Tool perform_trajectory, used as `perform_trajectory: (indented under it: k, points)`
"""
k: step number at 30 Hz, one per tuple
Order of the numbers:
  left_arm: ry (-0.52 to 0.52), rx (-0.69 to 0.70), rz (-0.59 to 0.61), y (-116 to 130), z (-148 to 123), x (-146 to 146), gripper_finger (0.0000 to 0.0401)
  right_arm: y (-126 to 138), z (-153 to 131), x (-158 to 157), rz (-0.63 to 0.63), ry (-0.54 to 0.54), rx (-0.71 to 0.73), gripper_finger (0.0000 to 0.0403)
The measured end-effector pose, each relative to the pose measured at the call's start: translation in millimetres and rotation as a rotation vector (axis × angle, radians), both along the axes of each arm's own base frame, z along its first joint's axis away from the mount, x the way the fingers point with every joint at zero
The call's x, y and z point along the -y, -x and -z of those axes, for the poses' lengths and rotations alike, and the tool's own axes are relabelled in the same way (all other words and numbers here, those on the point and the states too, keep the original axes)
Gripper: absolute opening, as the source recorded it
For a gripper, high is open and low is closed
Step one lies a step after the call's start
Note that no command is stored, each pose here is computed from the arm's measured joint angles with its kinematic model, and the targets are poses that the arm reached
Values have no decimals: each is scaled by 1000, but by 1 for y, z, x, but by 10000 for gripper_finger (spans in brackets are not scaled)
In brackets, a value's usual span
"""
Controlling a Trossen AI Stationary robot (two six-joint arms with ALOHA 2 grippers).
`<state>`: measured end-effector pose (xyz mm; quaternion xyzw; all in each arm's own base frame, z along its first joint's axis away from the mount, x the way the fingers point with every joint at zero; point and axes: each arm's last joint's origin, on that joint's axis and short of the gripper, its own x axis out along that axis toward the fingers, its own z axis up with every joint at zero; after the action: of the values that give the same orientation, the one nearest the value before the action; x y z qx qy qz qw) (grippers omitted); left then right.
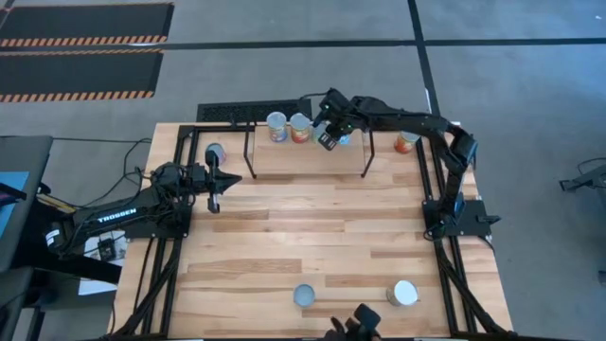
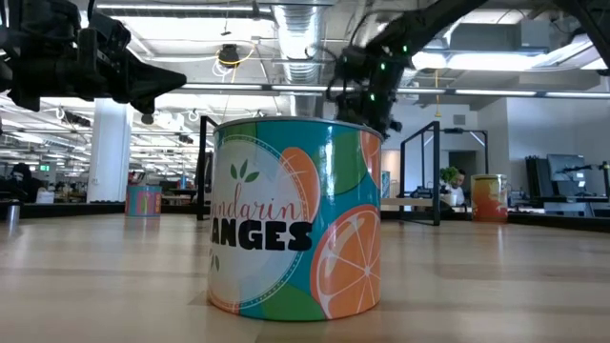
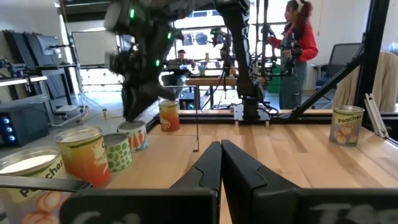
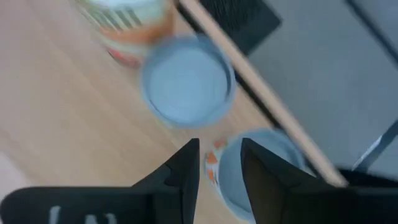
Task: Pick and place cans onto a shelf
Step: Put the canned corn aligned with the other canned corn on the shelf
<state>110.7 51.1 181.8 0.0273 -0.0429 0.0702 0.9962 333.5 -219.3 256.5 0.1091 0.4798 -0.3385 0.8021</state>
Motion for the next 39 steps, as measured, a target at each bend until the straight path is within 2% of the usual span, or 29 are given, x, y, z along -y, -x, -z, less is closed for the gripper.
perform_trajectory:
  k: [5,8,11,14,20,25,29,33,39]
  points:
    - [-2,-1,24,0,0,1,0,-6,-37,-28,-126,55,7,117]
    - [-1,-4,25,0,0,1,0,-4,-54,-54,-249,86,24,78]
    - [-10,-14,56,0,1,2,0,1,-56,-78,-353,43,72,25]
    - [-19,-17,66,0,1,2,0,5,-44,-102,-453,27,151,12]
    - [-19,-18,73,-1,1,3,0,15,-1,-153,-634,63,424,6]
    - [-43,-20,101,-2,2,6,0,28,35,-188,-655,41,565,10]
    - [-52,-21,121,-3,2,9,0,37,55,-211,-669,55,609,5]
    - [-67,-27,147,-5,0,12,0,50,74,-214,-665,80,692,4]
    - [-60,-61,143,-11,-7,14,0,78,90,-201,-673,108,910,5]
